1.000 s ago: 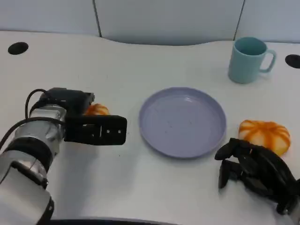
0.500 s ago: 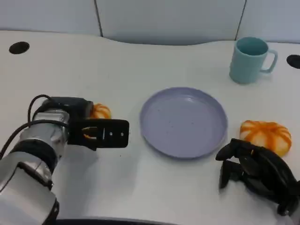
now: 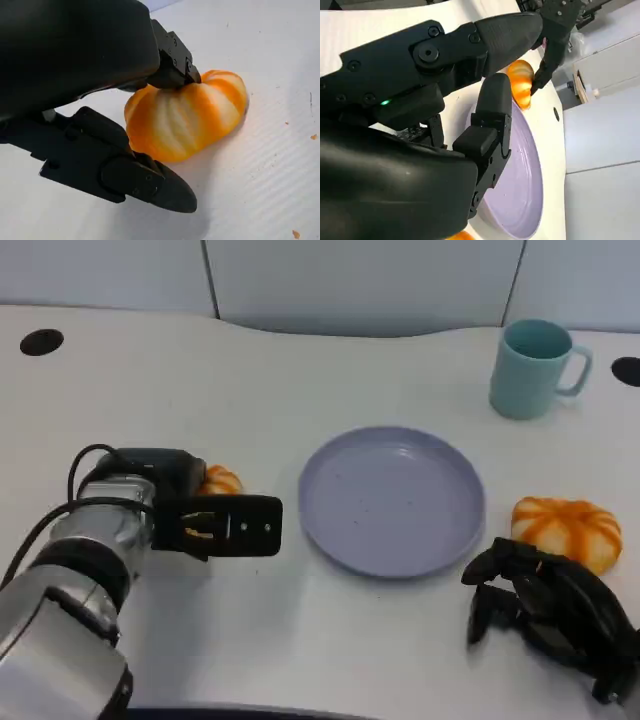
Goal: Grasp the bread from the table and place it into the plate.
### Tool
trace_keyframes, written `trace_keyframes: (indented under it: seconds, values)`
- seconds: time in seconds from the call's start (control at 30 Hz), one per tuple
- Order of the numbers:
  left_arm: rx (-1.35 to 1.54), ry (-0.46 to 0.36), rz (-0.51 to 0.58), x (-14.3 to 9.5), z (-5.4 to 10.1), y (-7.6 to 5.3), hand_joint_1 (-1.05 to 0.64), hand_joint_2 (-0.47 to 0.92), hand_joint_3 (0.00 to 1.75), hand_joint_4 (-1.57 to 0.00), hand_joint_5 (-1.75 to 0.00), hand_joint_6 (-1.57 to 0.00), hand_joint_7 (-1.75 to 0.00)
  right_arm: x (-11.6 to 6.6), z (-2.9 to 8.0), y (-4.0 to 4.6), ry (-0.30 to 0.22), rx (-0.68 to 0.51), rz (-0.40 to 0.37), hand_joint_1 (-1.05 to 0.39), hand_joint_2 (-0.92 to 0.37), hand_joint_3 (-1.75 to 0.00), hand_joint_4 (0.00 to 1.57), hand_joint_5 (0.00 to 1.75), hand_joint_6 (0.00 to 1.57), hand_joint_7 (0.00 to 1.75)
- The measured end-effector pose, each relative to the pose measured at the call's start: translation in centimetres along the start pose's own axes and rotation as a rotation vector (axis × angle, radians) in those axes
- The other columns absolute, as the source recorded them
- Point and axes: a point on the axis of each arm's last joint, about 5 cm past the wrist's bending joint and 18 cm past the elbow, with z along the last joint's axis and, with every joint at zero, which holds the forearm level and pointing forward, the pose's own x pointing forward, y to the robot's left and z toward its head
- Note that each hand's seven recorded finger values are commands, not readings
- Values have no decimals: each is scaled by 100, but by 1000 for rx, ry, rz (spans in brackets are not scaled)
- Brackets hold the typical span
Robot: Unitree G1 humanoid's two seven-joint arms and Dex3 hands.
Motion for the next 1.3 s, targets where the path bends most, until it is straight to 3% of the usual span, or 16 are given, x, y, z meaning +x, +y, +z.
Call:
trace_keyframes:
  seconds: [0.17, 0.2, 0.23, 0.33, 0.4, 0.43, 0.5, 0.63, 0.77, 0.83, 0.9, 0.93, 1.07, 1.13, 1.2, 1.3]
  values:
    - [64, -15, 73, 0, 11, -25, -43, 78, 0, -73, -102, -106, -22, -9, -5, 7, 1, -1, -5, -54, -92, -13, 55, 167, 71, 107]
    - [59, -17, 78, -1, 9, -33, -39, 78, 0, -68, -126, -105, -30, -9, -5, 8, 1, -2, -4, -54, -92, -13, 55, 166, 71, 106]
    - [49, -19, 89, -3, 2, -42, -39, 78, 0, -66, -136, -102, -38, -9, -5, 8, 0, -1, -4, -54, -92, -12, 56, 165, 71, 105]
    - [26, -21, 127, -9, -30, -69, -39, 79, 0, -68, -155, -100, -46, -10, -8, 7, -2, 5, -4, -54, -92, -12, 56, 167, 72, 105]
    - [22, -25, 150, -11, -36, -92, -36, 81, 1, -68, -157, -101, -41, -10, -9, 7, -2, 9, -4, -53, -92, -12, 55, 167, 71, 105]
    - [20, -27, 157, -12, -38, -104, -34, 82, 2, -67, -156, -101, -40, -11, -9, 6, -2, 10, -3, -53, -92, -12, 55, 167, 71, 105]
    - [5, -32, 166, -15, -41, -121, -31, 84, 2, -70, -125, -102, -39, -11, -10, 6, -2, 12, -4, -53, -92, -12, 56, 167, 72, 105]
    - [-57, -36, 181, -22, -68, -147, -33, 88, 3, -76, -97, -104, -29, -16, -14, 10, -4, 8, -3, -52, -92, -14, 56, 167, 70, 106]
    - [-104, -34, 213, -28, -94, -167, -31, 89, 4, -75, -117, -90, -68, -20, -18, 10, -5, 12, -3, -54, -92, -11, 57, 161, 72, 105]
    - [-135, -41, 246, -32, -96, -184, -29, 88, 4, -73, -139, -80, -97, -18, -15, 11, -4, 14, -7, -52, -92, -11, 59, 163, 73, 105]
    - [-178, -56, 286, -36, -89, -205, -24, 89, 5, -71, -167, -60, -155, -18, -14, 11, -4, 15, -7, -53, -92, -11, 60, 163, 73, 105]
    - [-193, -65, 302, -38, -83, -217, -22, 89, 6, -72, -171, -58, -165, -19, -14, 11, -4, 15, -6, -54, -92, -11, 60, 163, 73, 105]
    - [-244, -100, 353, -40, -57, -207, -23, 90, 14, -79, -174, -61, -174, -15, -13, 13, -3, 12, -6, -54, -92, -11, 58, 163, 73, 104]
    - [-265, -118, 366, -39, -44, -182, -22, 64, 68, -79, -175, -60, -175, -12, -12, 15, -2, 11, -7, -54, -92, -11, 58, 163, 73, 105]
    - [-272, -129, 376, -38, -36, -155, -20, 50, 90, -78, -175, -61, -175, -11, -12, 15, -1, 10, -9, -53, -92, -12, 58, 163, 72, 105]
    - [-270, -162, 413, -34, -10, -81, -17, 47, 88, -76, -175, -61, -175, -15, -10, 12, -1, 9, -3, -51, -92, -13, 58, 163, 72, 105]
